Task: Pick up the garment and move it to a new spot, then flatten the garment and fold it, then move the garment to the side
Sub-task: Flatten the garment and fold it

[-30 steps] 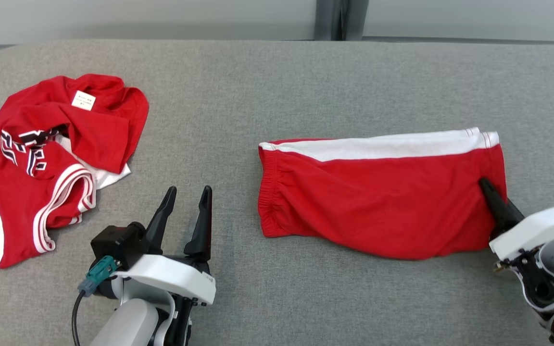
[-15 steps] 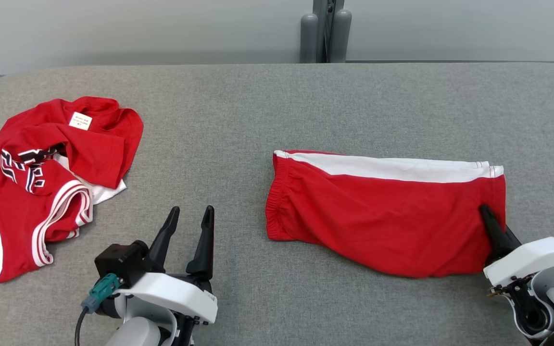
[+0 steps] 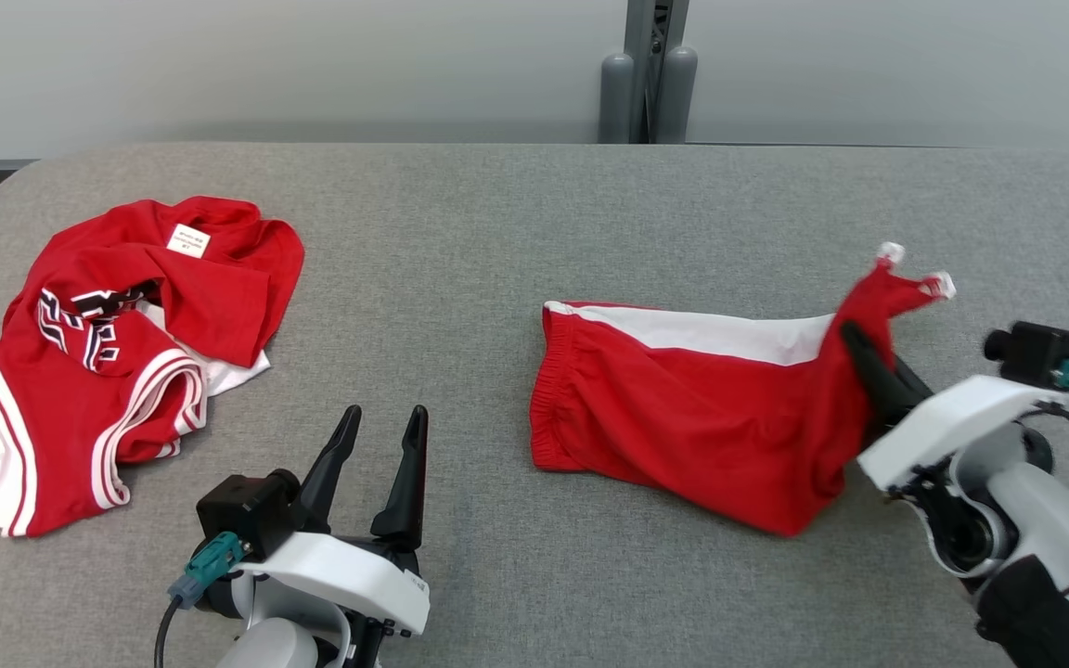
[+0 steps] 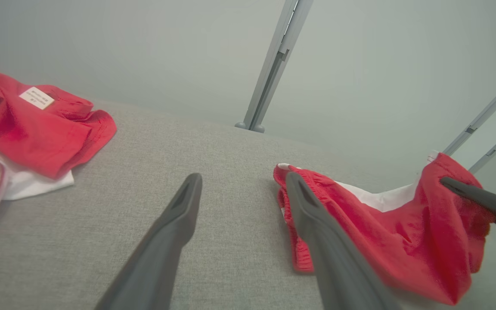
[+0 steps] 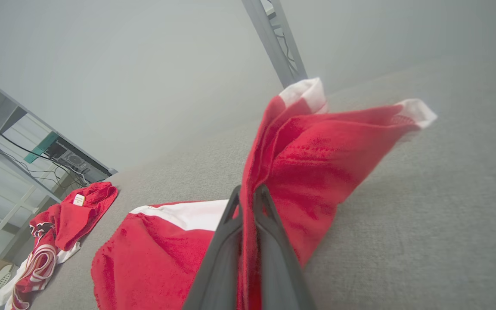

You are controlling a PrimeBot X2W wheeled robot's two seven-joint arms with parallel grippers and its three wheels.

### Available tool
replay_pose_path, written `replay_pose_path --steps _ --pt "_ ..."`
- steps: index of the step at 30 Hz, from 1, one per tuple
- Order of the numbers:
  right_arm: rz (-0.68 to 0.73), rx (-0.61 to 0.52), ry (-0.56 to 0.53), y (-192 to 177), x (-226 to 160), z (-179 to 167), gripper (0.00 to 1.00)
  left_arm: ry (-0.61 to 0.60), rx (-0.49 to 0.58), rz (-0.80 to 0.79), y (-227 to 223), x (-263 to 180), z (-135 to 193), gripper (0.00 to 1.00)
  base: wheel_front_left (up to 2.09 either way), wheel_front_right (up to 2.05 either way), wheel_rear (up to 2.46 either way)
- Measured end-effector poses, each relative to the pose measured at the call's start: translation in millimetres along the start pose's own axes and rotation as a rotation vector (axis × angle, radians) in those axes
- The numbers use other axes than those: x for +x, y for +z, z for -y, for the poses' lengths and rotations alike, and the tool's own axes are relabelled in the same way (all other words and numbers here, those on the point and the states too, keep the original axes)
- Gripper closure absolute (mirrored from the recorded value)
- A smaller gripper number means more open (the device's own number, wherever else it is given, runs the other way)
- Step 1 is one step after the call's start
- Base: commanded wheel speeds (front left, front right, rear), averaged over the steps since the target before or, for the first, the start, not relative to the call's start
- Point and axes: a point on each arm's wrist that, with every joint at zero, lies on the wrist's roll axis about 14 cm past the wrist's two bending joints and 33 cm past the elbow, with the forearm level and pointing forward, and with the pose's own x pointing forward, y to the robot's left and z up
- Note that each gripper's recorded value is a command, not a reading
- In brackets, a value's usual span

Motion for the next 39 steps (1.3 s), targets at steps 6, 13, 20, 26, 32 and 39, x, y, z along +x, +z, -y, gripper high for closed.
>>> replay_pose_path --steps 6,13,20,26,32,39 --pt "-0.063 -0.047 0.133 -11.6 20.2 -56.9 1.0 0.011 -0.012 0.012 3.4 -3.8 -1.4 0.0 0.0 0.0 0.0" --pt "-0.139 -0.086 0.233 -34.9 35.6 -110.4 1.0 0.019 -0.026 0.025 6.1 -7.3 -2.3 0.0 0.0 0.0 0.0" --pt "-0.24 -0.164 0.264 -62.7 46.3 -131.5 1.0 0.032 -0.037 0.03 6.2 -8.9 -6.2 0.0 0.0 0.0 0.0" --pt "-0.305 -0.234 0.254 -80.7 52.1 -127.7 1.0 0.047 -0.038 0.029 5.7 -7.8 -12.5 0.0 0.0 0.0 0.0" --pt "-0.347 -0.287 0.285 -93.4 52.1 -134.0 0.25 0.056 -0.045 0.025 3.0 -7.0 -15.2 0.0 0.0 0.0 0.0" --pt "-0.334 -0.321 0.345 -91.4 48.8 -152.0 0.0 0.054 -0.047 0.024 2.6 -5.5 -14.5 0.0 0.0 0.0 0.0"
